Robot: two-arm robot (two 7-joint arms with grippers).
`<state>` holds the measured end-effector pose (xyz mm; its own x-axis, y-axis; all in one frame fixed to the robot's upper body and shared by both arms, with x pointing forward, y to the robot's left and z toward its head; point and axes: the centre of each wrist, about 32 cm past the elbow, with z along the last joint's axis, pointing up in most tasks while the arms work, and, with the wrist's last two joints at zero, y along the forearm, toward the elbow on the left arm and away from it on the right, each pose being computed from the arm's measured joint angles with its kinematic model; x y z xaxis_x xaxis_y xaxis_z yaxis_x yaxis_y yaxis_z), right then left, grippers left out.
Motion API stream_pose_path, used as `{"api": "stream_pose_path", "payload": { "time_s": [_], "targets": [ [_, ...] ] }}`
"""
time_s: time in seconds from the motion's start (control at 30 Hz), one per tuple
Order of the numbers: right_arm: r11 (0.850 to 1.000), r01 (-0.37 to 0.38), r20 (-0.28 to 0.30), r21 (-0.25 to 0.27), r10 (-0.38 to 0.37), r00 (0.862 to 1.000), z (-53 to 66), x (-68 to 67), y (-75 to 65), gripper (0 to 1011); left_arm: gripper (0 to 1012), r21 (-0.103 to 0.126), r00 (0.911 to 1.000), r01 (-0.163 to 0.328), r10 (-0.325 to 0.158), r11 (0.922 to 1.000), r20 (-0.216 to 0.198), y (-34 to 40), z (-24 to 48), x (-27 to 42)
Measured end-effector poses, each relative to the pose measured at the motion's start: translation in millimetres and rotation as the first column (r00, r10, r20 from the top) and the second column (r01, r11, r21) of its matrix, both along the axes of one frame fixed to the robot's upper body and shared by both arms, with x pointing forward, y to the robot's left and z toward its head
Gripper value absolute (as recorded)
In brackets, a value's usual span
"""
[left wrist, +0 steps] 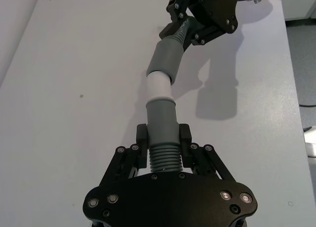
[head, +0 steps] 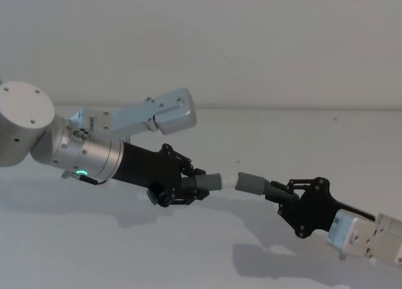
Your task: Use both hands to pick up one end of the pipe from the table, align the ends, and insert them.
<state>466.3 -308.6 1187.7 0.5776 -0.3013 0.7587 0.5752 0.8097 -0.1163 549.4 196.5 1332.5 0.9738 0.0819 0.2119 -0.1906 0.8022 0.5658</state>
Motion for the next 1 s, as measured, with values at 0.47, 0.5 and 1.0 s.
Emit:
{"api": "stream_pose_path", "payload": {
  "time_s": [0.47, 0.5, 1.0],
  "targets": [
    [1.0, -0.025, -0.002, -0.002, 0.025, 1.0, -1.1, 0.3, 0.0, 157, 355, -0.002, 0.9998, 0.016, -0.016, 0.9999, -0.006, -1.4, -1.4, 6.8],
    [1.0, -0.025, -0.002, -0.002, 0.025, 1.0, -1.2, 0.3, 0.0, 157, 355, -0.002, 0.9998, 0.019, -0.019, 0.9998, -0.007, -1.6, -1.5, 7.3],
    [0.999, -0.034, -0.003, 0.0, 0.034, 0.999, -1.1, 0.7, -0.2, 157, 355, -0.003, 0.9984, 0.051, -0.051, 0.9987, -0.024, -5.5, -4.2, 13.3]
  ]
}}
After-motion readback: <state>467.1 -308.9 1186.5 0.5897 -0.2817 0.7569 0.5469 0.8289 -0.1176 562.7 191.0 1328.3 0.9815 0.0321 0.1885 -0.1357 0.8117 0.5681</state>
